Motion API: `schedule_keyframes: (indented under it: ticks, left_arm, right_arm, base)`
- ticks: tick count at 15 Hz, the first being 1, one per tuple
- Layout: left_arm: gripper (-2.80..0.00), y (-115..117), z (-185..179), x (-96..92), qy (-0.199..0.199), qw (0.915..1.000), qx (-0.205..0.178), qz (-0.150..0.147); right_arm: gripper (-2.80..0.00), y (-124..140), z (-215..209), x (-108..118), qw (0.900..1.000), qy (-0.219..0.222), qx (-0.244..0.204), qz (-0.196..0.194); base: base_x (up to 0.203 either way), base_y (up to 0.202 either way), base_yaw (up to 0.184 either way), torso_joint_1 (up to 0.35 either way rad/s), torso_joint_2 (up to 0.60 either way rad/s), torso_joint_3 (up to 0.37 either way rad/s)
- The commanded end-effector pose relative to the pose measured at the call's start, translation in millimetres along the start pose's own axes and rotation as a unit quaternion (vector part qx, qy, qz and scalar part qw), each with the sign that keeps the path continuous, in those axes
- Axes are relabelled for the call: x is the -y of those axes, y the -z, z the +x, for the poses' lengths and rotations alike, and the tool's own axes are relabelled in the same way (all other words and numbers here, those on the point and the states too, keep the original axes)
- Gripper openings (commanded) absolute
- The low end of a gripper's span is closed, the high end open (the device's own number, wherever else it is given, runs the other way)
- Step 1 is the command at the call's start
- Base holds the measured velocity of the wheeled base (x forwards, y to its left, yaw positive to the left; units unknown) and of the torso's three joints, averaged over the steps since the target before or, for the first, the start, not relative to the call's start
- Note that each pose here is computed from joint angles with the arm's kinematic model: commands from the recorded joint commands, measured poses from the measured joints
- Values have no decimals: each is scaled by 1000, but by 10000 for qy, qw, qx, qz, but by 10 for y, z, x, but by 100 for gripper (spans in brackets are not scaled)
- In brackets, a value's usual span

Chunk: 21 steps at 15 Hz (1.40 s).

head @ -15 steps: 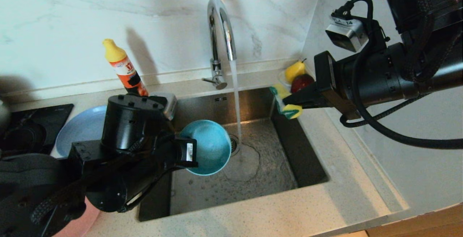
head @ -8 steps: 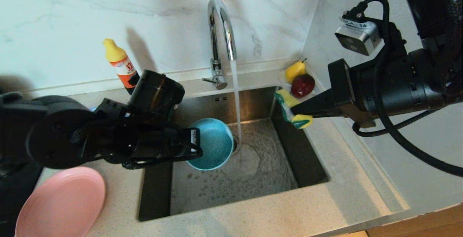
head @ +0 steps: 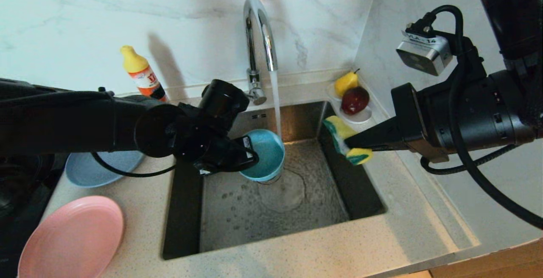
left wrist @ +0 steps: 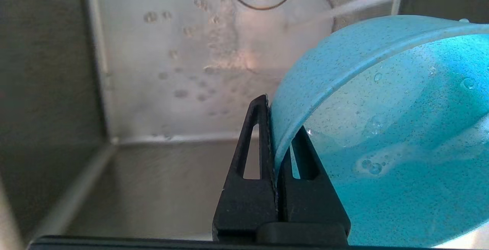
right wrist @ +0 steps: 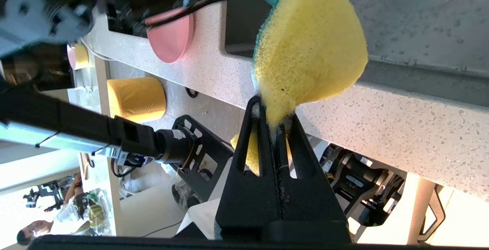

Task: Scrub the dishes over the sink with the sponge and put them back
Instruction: Rinse the bowl

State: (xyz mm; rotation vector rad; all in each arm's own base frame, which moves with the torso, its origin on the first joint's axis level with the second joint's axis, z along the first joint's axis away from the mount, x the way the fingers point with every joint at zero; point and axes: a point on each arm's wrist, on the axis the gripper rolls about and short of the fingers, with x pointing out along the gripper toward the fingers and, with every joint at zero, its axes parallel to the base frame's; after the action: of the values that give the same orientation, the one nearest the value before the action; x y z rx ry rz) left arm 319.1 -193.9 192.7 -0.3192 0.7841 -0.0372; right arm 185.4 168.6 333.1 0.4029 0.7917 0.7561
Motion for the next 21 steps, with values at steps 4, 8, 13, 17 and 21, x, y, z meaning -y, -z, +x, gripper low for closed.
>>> schedule_keyframes:
  ticks: [4, 8, 13, 17, 21]
  left_arm:
    - [-280, -57, 366, 50, -228, 9994, -111, -244]
    - [-280, -104, 500, -21, -356, 9982, -113, -467]
    - [-280, -135, 658, -20, -399, 9975, -107, -568]
    - [-280, -160, 812, 39, -375, 9976, -66, -579]
    - [-280, -219, 811, 83, -328, 9977, -23, -594]
  right_arm:
    - [-280, 17, 2, 13, 10000, 14, -47, 43]
    - [-280, 24, 15, 21, 10000, 31, -71, 51]
    - [-280, 26, 17, 23, 9999, 28, -82, 53]
    - [-280, 57, 28, 47, 9999, 75, -138, 72]
    - [-280, 58, 5, 41, 9999, 66, -110, 65]
  base:
    - [0, 0, 0, 0, 0, 0]
    - [0, 0, 0, 0, 0, 0]
    - [0, 0, 0, 0, 0, 0]
    - [0, 0, 0, 0, 0, 0]
    - [0, 0, 0, 0, 0, 0]
